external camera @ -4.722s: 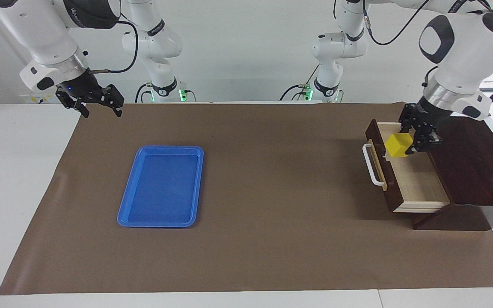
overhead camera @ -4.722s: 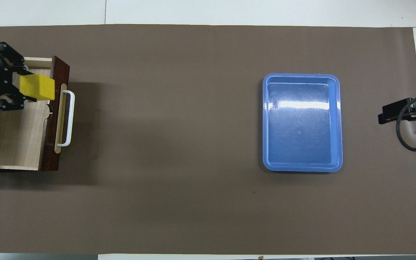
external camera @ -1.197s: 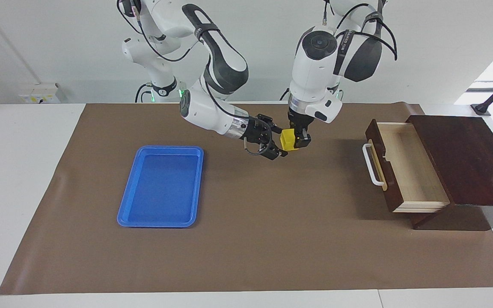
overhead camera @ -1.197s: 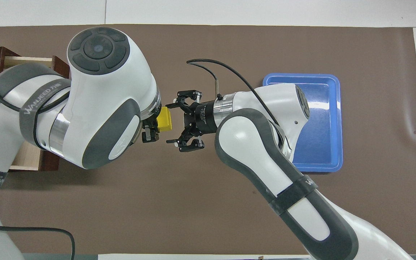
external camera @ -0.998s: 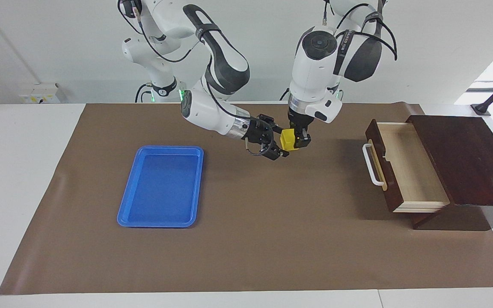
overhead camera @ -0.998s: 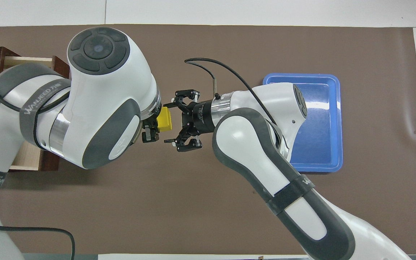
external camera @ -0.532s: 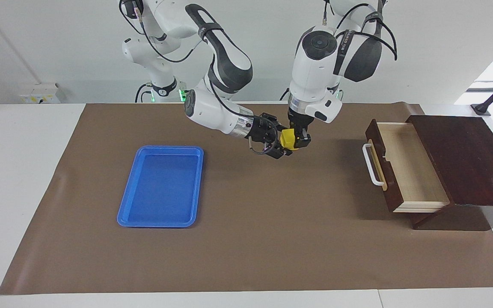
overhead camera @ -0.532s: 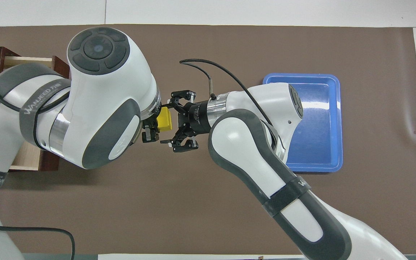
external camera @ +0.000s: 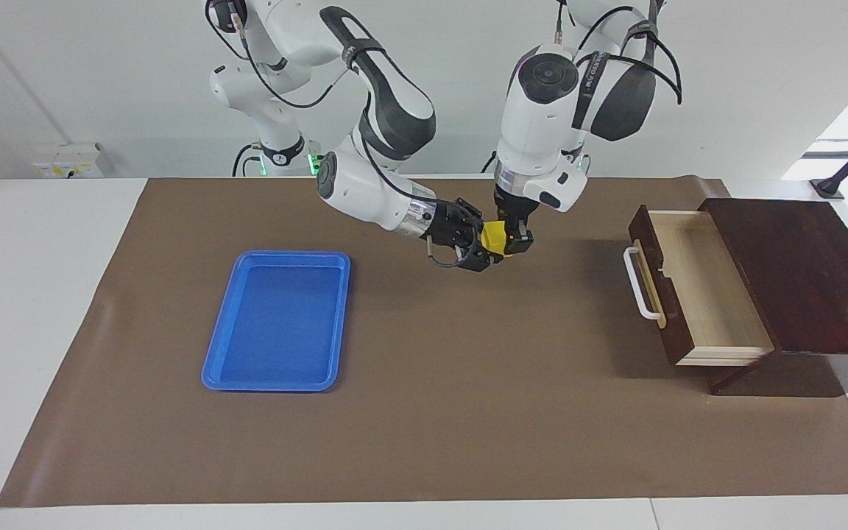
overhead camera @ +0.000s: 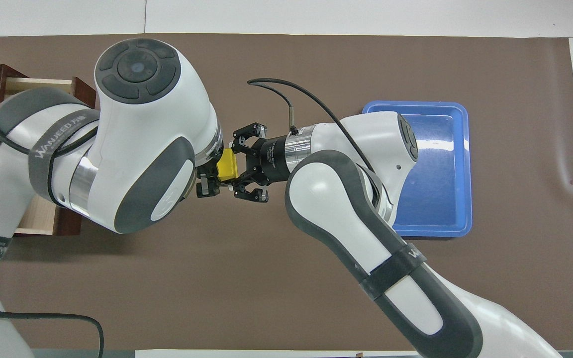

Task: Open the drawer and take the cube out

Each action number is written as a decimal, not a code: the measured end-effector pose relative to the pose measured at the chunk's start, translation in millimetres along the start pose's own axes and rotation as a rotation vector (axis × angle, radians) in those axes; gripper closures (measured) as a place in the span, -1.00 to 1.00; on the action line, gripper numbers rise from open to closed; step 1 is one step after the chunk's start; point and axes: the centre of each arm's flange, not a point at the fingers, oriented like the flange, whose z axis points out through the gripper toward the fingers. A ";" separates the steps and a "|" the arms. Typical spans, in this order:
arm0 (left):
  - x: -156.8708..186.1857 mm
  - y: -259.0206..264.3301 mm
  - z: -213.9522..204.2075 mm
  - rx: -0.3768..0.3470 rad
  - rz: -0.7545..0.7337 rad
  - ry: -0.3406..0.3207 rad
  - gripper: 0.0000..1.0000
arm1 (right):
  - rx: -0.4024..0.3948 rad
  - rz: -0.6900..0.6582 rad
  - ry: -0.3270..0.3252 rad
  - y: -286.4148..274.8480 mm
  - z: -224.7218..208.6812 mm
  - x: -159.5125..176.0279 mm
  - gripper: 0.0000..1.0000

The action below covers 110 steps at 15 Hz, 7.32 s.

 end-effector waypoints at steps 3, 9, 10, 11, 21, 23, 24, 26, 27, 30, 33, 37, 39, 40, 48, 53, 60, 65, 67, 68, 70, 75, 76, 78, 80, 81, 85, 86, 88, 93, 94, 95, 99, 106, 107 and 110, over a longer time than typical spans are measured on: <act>-0.1 0.4 -1.1 -0.004 0.000 -0.003 -0.10 | 0.002 -0.004 0.003 -1.1 -1.1 -0.9 -0.15; -0.1 0.9 -2.9 -0.009 -0.001 -0.006 -0.10 | 0.005 -0.007 0.003 -2.3 -2.4 -1.9 -0.15; 0.0 1.0 -3.3 -0.010 -0.001 -0.007 -0.11 | 0.005 -0.007 0.003 -2.4 -2.6 -2.2 -0.15; 0.2 1.1 -4.4 -0.011 -0.004 -0.009 -0.18 | 0.006 -0.009 0.002 -2.7 -3.0 -3.1 -0.15; 13.6 -6.2 -45.8 -0.072 -0.020 -0.056 -1.00 | 0.038 0.029 0.030 -36.1 -51.0 34.5 -0.15; 14.7 -5.5 -45.7 -0.072 0.005 -0.055 -1.00 | 0.079 0.064 0.058 -60.5 -95.9 69.9 -0.15; 16.5 -4.3 -45.6 -0.073 0.016 -0.054 -1.00 | 0.101 0.080 0.070 -70.8 -118.6 87.7 -0.15; 23.1 -0.1 -44.0 -0.071 0.035 -0.051 -1.00 | 0.111 0.078 0.097 -82.7 -151.3 118.8 -0.15; 27.7 2.4 -41.9 -0.067 0.041 -0.048 -1.00 | 0.109 0.071 0.107 -86.4 -161.6 133.7 -0.15; 45.6 8.7 -28.7 -0.046 0.042 -0.036 -1.00 | 0.080 0.040 0.109 -92.2 -184.2 184.0 -0.15; 66.5 11.6 -11.1 -0.051 0.043 -0.038 -1.00 | 0.057 0.021 0.104 -92.9 -204.2 219.0 -0.15; 97.4 11.6 11.6 -0.053 0.057 -0.037 -1.00 | 0.051 -0.003 0.121 -94.1 -212.6 245.3 -0.15; 106.6 11.2 15.5 -0.052 0.065 -0.036 -1.00 | 0.051 -0.017 0.123 -95.5 -216.0 265.0 -0.15; 109.3 11.2 16.3 -0.050 0.069 -0.035 -1.00 | 0.049 -0.026 0.124 -95.8 -216.0 273.5 -0.15; 122.8 9.1 28.7 -0.054 0.083 -0.035 -1.00 | 0.014 -0.123 0.125 -92.3 -205.2 326.5 -0.15; 140.9 14.2 49.9 -0.085 0.099 -0.020 -1.00 | -0.005 -0.142 0.122 -87.3 -197.9 349.9 -0.15; 209.5 32.3 89.2 -0.110 0.132 0.013 -1.00 | -0.016 -0.136 0.123 -85.9 -188.8 362.2 -0.15; 259.2 40.3 106.8 -0.120 0.191 0.021 -1.00 | -0.015 -0.137 0.125 -86.2 -188.3 361.8 -0.15; 277.1 43.1 106.1 -0.124 0.206 0.036 -1.00 | -0.014 -0.139 0.126 -86.4 -187.3 361.2 -0.44; 283.1 43.5 105.2 -0.126 0.205 0.040 -1.00 | -0.014 -0.139 0.127 -86.5 -187.0 361.0 -0.63; 291.3 44.3 103.5 -0.131 0.214 0.045 -1.00 | -0.013 -0.139 0.127 -86.6 -187.0 361.0 -1.00; 340.6 51.6 99.4 -0.171 0.203 0.070 -1.00 | -0.013 -0.129 0.128 -87.4 -185.9 358.9 -1.00; 353.7 53.0 98.0 -0.183 0.200 0.083 -1.00 | -0.010 -0.119 0.128 -88.3 -186.2 357.2 -1.00; 378.4 54.7 94.4 -0.198 0.198 0.104 -1.00 | 0.001 -0.097 0.128 -91.9 -189.7 349.4 -1.00; 397.9 55.0 90.6 -0.204 0.198 0.111 -1.00 | 0.016 -0.087 0.125 -96.7 -197.7 334.0 -1.00; 403.1 55.1 89.3 -0.206 0.200 0.113 -1.00 | 0.020 -0.093 0.121 -98.5 -203.2 323.9 -1.00; 401.5 55.6 88.5 -0.207 0.205 0.116 -1.00 | -0.016 -0.123 0.159 -107.4 -235.9 272.8 -1.00; 399.7 56.1 87.0 -0.209 0.211 0.116 -1.00 | -0.030 -0.146 0.184 -109.6 -246.8 257.6 -1.00; 389.9 58.7 78.7 -0.218 0.236 0.119 -1.00 | -0.062 -0.210 0.246 -108.9 -269.8 227.1 -1.00; 348.9 45.6 31.0 -0.231 0.352 0.133 -1.00 | -0.221 -0.482 0.424 -72.0 -332.7 146.3 -1.00; 342.0 37.5 20.7 -0.221 0.404 0.139 -1.00 | -0.265 -0.573 0.453 -61.0 -344.9 133.0 -1.00; 334.0 29.2 12.4 -0.205 0.474 0.145 -1.00 | -0.313 -0.667 0.483 -50.2 -356.6 121.7 -1.00; 308.4 5.5 4.1 -0.094 0.844 0.155 -1.00 | -0.488 -0.990 0.587 -20.7 -391.7 93.7 -1.00; 332.9 -9.8 -3.4 -0.059 1.339 0.057 -1.00 | -0.760 -1.407 0.674 15.2 -434.5 58.0 -1.00; 341.7 -13.7 -9.6 -0.063 1.356 0.054 -1.00 | -0.795 -1.437 0.658 21.6 -437.4 54.8 -1.00; 350.5 -17.9 -33.3 -0.089 1.367 0.068 -1.00 | -0.849 -1.485 0.610 32.7 -438.8 50.5 -1.00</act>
